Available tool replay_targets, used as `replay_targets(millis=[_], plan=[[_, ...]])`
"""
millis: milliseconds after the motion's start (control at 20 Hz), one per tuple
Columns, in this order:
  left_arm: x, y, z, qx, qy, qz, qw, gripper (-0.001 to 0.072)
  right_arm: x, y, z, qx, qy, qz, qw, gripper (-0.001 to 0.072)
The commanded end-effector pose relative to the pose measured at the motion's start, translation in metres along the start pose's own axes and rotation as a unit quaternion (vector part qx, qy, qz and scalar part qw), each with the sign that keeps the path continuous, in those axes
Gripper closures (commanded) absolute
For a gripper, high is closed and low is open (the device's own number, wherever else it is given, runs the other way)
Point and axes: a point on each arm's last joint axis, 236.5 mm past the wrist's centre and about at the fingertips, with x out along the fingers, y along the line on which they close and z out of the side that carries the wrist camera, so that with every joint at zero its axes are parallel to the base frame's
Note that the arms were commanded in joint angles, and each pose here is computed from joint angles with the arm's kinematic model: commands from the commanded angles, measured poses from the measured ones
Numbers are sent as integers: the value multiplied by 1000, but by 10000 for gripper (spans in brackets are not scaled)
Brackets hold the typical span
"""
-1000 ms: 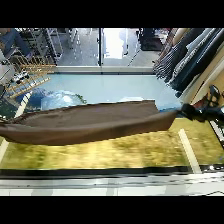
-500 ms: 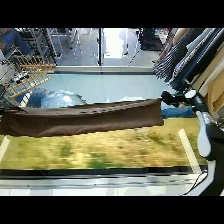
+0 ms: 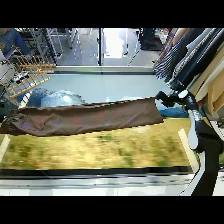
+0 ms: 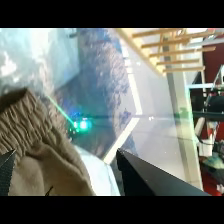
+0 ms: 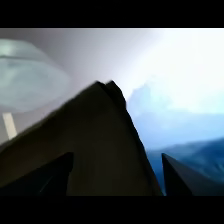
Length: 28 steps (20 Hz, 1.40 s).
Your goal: Fold the clothes and pants, and hang the long-sleeved shirts on hangers.
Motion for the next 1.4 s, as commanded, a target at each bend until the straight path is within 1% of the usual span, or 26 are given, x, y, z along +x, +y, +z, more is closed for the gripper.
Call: replay_targets(millis=[0, 50, 100, 150, 200, 250, 300, 450, 500, 600, 700, 800, 850, 900, 950, 1000, 1050, 1100, 1150, 1200, 1250, 1350], plan=[[-46, 8, 8, 92, 28, 21, 995, 4, -43, -28, -57, 6, 138, -11, 990, 144], [-62, 24, -6, 119, 73, 52, 989, 5, -56, -32, -76, 3, 173, -10, 985, 173], [-75, 43, -26, 129, 126, 85, 980, 6, -68, -32, -96, 2, 200, -4, 980, 173], [-88, 61, -52, 120, 186, 120, 968, 13, -78, -29, -113, 6, 217, 4, 976, 170], [-94, 74, -74, 114, 228, 142, 956, 90, -85, -23, -132, 17, 230, 17, 973, 169], [-94, 77, -90, 106, 252, 142, 951, 129, -89, -16, -152, 32, 245, 35, 968, 168], [-90, 77, -104, 98, 266, 136, 949, 129, -91, -13, -167, 48, 255, 46, 965, 167], [-71, 79, -125, 94, 264, 139, 950, 126, -76, -9, -195, 106, 259, 71, 957, 154], [-63, 77, -124, 95, 249, 139, 954, 125, -66, -7, -194, 126, 241, 78, 959, 104], [-49, 69, -117, 104, 217, 137, 961, 124, -47, -3, -184, 147, 195, 80, 966, 104], [-37, 65, -112, 96, 191, 137, 967, 124, -33, 2, -170, 151, 152, 77, 974, 105], [-27, 69, -117, 100, 193, 140, 966, 124, -20, 8, -161, 156, 124, 74, 977, 109], [-22, 72, -123, 100, 201, 143, 964, 124, -15, 9, -159, 157, 113, 71, 979, 147], [-18, 77, -129, 97, 209, 146, 962, 127, -10, 12, -155, 159, 100, 67, 980, 218], [-14, 81, -135, 93, 216, 149, 960, 142, -6, 17, -152, 160, 88, 68, 981, 320], [-11, 84, -141, 85, 224, 151, 959, 254, -4, 24, -149, 160, 79, 72, 981, 394], [-9, 85, -145, 82, 229, 153, 958, 314, -3, 30, -147, 153, 74, 74, 983, 500], [-7, 86, -148, 77, 230, 155, 958, 392, -4, 36, -144, 148, 72, 78, 983, 596], [-6, 85, -147, 76, 229, 154, 958, 525, -6, 40, -141, 143, 71, 82, 984, 651], [-6, 84, -146, 75, 226, 152, 959, 652, -10, 44, -138, 137, 72, 87, 984, 695], [-7, 82, -144, 78, 224, 151, 960, 698, -15, 48, -136, 125, 75, 88, 985, 695], [-15, 73, -134, 115, 224, 138, 958, 700, -32, 46, -138, 65, 92, 71, 991, 696]])
